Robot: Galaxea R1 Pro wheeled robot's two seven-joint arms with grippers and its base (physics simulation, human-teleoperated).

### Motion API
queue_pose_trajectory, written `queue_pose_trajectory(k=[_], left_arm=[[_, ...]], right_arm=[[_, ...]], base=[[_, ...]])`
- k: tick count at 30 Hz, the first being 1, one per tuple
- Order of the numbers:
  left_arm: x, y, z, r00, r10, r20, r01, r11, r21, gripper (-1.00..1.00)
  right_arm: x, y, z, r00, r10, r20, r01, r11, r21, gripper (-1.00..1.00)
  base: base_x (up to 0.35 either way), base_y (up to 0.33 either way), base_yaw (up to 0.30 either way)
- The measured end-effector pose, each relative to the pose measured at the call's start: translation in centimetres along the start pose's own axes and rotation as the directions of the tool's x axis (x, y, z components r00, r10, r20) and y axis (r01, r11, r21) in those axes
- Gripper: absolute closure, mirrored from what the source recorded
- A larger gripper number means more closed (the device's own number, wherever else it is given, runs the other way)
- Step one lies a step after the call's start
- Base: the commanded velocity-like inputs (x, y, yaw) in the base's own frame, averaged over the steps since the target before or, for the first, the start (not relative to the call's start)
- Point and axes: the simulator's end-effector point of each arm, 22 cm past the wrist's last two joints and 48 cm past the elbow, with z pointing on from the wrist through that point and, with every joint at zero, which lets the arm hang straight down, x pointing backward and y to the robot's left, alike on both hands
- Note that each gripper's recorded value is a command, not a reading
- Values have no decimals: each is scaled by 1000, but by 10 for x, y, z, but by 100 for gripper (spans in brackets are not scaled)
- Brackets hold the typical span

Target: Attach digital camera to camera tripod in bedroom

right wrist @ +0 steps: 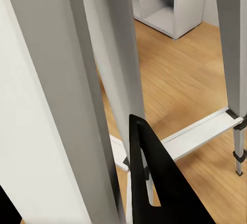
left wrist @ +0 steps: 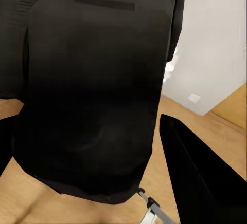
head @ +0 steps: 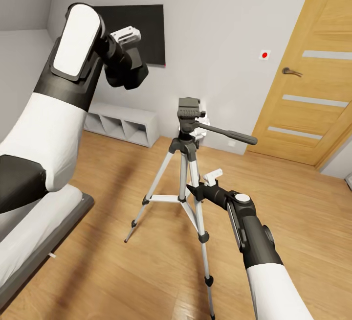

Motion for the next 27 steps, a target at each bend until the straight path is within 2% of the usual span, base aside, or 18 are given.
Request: queue_pose_trajectory(k=[14, 21, 23, 27], left_arm=[[0, -18, -7, 1000, 5, 15, -6, 999, 34, 100], [2, -30, -6, 999, -21, 39, 19, 999, 45, 100], [4, -36, -5, 999, -8, 49, 6, 999, 40, 100], [14, -51, -3, 991, 88, 98, -87, 996, -9, 100]], right_arm=[[0, 0, 0, 1000, -1, -2, 1, 1000, 0, 100], [0, 0, 0, 1000, -2, -2, 2, 1000, 0, 100], [0, 0, 0, 1000, -2, -2, 2, 1000, 0, 100], [0, 0, 0, 1000, -2, -2, 2, 1000, 0, 100]], base=[[0, 0, 0], [0, 0, 0], [0, 0, 0], [0, 0, 0]])
